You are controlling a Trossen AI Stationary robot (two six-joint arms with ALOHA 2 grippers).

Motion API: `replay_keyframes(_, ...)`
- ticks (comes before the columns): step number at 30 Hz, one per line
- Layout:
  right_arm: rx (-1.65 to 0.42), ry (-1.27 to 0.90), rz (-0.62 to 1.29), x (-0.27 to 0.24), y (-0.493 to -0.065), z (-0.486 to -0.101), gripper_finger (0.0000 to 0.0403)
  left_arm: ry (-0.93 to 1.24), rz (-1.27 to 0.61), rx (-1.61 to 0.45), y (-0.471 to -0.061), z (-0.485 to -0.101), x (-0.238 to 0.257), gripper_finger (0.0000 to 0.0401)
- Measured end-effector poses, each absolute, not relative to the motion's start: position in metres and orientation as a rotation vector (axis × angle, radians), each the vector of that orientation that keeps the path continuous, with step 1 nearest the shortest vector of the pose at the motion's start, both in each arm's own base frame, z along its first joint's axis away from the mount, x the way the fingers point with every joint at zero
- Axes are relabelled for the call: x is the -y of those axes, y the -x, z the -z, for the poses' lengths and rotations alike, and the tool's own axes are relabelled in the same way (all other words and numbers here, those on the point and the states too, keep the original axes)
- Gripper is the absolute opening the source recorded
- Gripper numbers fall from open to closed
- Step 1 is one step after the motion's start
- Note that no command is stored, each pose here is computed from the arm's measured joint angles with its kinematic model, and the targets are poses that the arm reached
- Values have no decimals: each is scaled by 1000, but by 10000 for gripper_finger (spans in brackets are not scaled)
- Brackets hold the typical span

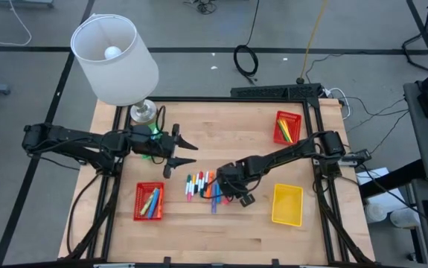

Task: Pick & Place Markers
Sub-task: Put the pink highlighter pen into the bottom red basket

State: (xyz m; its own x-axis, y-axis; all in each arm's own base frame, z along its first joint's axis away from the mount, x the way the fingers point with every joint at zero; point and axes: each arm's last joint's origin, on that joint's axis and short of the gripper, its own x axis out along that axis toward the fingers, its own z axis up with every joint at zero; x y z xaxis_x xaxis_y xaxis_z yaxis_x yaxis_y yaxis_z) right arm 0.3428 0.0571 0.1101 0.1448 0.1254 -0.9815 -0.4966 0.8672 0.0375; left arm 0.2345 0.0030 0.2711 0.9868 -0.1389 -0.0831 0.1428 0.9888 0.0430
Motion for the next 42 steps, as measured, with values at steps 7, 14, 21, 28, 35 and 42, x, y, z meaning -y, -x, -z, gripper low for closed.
replay_keyframes(7, -1294, 271, -420, -56, -331, -89, 48, -15, 142, -82, -234, -271, -3, 205)
replay_keyframes(14, -1307, 207, -275, -53, -318, -94, 46, -13, 142, -82, -234, -271, -3, 205)
replay_keyframes(21, -1210, 190, -197, -54, -294, -145, 45, -13, 142, -82, -234, -271, -3, 205)
replay_keyframes(28, -983, 178, -31, -46, -256, -182, 47, -12, 141, -87, -234, -271, -3, 205)
replay_keyframes(35, -477, 168, 46, -38, -223, -188, 45, -13, 141, -80, -235, -271, -3, 205)
replay_keyframes(42, -229, 169, 54, -32, -203, -195, 45, -13, 140, -88, -239, -268, -3, 205)
